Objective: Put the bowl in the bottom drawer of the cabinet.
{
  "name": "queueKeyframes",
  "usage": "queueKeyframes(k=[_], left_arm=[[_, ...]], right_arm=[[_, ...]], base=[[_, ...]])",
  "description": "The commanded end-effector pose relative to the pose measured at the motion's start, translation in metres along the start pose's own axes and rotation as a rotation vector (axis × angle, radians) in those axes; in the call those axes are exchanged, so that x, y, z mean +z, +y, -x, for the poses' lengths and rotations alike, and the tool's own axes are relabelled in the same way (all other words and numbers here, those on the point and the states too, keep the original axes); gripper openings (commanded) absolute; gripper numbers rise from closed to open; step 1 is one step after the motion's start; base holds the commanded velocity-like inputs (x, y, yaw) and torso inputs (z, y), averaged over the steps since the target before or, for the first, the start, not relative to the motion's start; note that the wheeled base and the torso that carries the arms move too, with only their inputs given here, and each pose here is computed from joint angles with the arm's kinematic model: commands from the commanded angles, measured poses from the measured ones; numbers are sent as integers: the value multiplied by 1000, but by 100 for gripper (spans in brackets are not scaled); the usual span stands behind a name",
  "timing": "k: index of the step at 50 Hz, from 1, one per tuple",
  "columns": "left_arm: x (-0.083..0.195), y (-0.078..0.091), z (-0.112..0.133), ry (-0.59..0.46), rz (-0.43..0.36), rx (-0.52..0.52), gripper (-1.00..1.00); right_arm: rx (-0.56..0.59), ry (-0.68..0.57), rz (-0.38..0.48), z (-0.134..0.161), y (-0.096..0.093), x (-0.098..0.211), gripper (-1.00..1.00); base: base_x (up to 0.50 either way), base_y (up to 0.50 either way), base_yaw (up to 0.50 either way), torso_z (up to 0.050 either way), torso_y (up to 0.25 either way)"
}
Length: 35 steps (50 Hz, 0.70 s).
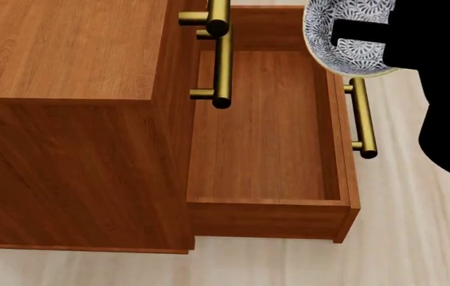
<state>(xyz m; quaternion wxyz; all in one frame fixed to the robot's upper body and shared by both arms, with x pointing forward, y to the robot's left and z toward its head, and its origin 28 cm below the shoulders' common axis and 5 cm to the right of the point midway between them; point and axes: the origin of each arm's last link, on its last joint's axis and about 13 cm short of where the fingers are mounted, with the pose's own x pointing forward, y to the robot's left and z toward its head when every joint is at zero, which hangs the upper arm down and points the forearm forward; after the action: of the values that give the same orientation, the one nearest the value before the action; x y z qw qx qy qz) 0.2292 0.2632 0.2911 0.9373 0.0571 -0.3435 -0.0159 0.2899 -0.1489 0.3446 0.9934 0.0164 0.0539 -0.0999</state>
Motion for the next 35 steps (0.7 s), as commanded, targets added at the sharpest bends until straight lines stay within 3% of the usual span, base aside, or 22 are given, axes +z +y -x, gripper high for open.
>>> queueKeyframes(k=[1,35], left_arm=[[-1,1,0,1,-1,1,100],[2,0,0,-2,-5,1,100]], right_arm=[[31,1,51,1,2,0,-100],[129,63,146,-1,10,-14,-100]], base=[[0,0,0,0,20],[0,0,0,0,0]])
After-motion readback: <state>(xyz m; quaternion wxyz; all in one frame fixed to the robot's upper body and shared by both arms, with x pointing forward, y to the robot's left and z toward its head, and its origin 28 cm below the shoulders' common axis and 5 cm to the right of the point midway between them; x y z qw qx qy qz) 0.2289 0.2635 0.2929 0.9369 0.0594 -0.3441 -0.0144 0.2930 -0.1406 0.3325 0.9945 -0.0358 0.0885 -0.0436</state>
